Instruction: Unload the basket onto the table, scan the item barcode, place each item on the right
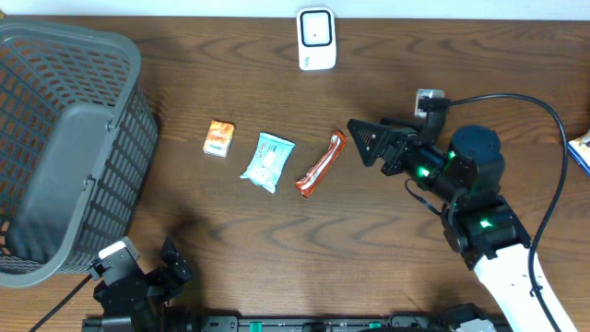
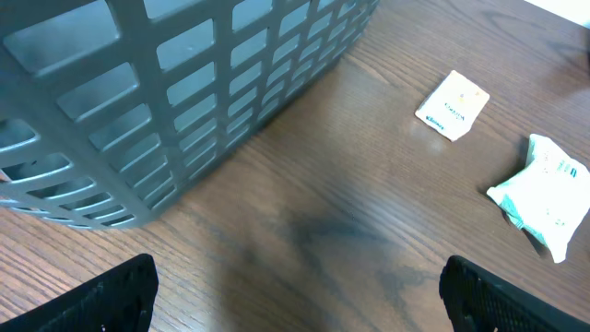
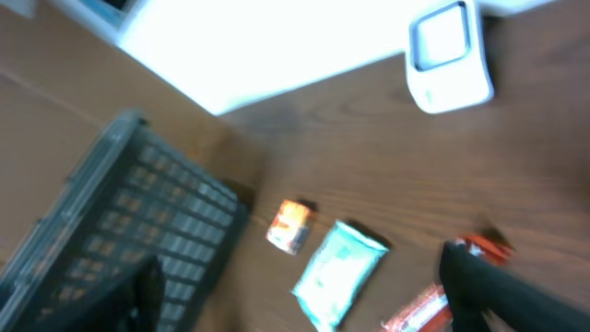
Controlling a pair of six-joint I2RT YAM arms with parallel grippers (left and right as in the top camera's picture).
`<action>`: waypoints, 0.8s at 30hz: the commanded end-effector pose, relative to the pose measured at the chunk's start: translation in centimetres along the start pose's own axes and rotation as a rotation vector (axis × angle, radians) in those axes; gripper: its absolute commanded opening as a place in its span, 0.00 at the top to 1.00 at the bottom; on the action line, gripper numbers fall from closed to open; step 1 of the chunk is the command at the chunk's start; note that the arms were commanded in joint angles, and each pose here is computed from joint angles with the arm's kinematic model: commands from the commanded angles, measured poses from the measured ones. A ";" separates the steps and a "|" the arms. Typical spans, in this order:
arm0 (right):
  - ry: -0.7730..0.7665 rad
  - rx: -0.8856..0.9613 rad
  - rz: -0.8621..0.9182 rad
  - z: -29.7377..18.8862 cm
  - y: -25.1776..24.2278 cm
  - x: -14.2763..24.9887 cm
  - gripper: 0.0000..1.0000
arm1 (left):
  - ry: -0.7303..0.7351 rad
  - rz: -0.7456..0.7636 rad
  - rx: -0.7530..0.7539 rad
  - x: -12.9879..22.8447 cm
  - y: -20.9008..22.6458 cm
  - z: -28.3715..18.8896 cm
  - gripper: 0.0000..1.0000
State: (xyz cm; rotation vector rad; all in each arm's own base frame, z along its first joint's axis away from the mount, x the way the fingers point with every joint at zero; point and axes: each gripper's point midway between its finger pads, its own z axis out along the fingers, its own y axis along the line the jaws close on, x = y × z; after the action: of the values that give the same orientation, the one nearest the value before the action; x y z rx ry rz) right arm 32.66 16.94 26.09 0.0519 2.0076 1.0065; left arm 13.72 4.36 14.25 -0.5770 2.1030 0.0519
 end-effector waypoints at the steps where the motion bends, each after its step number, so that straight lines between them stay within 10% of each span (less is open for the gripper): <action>1: 0.026 0.074 0.089 1.6 -1.2 0.6 0.11 | -0.004 -0.004 -0.007 -0.1 0.1 0.0 0.02; 13: 0.263 0.694 0.165 8.1 -2.8 -2.2 0.20 | -0.004 -0.004 -0.007 -0.1 0.1 0.0 0.02; 24: 0.610 0.966 0.261 15.5 -9.4 7.0 0.31 | -0.004 -0.004 -0.007 -0.1 0.1 0.0 0.02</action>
State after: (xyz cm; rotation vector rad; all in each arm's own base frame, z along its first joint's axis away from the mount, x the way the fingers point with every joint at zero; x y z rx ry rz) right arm 42.49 21.91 13.06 0.5394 2.8957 0.1354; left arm 13.71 4.37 14.20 -0.5777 2.1038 0.0524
